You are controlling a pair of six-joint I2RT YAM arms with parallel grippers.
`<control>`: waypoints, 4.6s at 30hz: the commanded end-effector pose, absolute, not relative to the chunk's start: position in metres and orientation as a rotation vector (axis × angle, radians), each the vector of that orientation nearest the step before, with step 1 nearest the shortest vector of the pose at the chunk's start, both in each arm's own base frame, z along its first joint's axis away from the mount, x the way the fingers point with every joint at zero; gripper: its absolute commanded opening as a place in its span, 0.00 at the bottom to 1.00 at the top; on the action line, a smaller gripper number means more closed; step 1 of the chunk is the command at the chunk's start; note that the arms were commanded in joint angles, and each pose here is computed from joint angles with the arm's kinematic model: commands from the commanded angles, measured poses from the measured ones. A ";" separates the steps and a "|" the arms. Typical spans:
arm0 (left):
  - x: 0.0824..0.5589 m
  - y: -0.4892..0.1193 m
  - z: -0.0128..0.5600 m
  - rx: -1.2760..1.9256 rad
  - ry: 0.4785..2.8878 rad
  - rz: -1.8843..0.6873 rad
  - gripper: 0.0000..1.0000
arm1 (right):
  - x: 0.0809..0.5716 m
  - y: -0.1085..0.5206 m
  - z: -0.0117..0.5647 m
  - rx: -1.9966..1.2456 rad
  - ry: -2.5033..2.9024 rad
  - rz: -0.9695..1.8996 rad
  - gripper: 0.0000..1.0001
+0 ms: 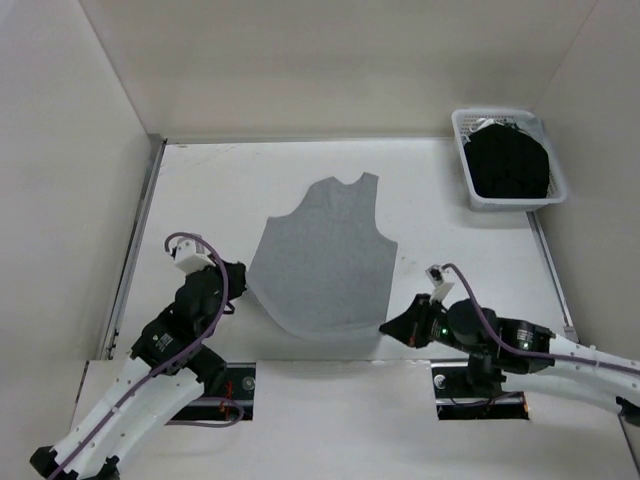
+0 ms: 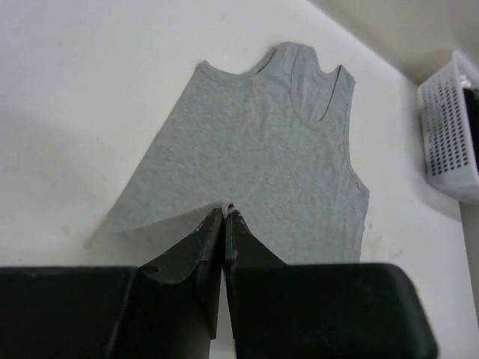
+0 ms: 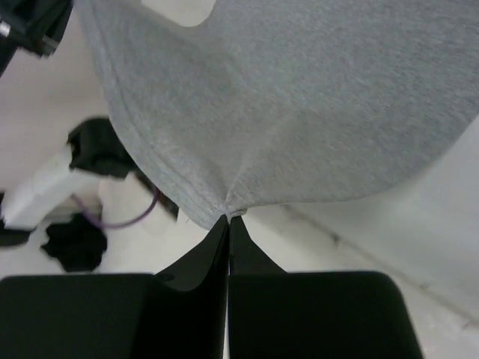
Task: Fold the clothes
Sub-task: Flatten the tank top out, then fold the tank top
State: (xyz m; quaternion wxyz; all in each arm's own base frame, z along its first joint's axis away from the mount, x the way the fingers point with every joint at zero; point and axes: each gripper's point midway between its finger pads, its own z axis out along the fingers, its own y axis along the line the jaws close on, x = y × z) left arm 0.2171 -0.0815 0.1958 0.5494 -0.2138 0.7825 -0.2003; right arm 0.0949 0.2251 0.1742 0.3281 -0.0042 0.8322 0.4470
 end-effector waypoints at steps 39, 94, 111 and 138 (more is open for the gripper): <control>0.488 -0.122 0.168 -0.629 1.901 -0.371 0.38 | 0.457 0.150 0.153 0.511 2.003 0.646 0.51; 0.316 -0.081 0.036 -0.913 2.029 -0.687 0.01 | 0.241 0.166 0.036 0.708 2.242 0.597 0.42; 0.315 -0.079 0.037 -0.911 2.024 -0.719 0.01 | 0.242 0.169 0.026 0.773 2.255 0.588 0.33; 0.291 -0.083 0.267 -0.670 1.634 -0.843 0.00 | 0.217 0.147 0.249 0.403 1.860 0.684 0.00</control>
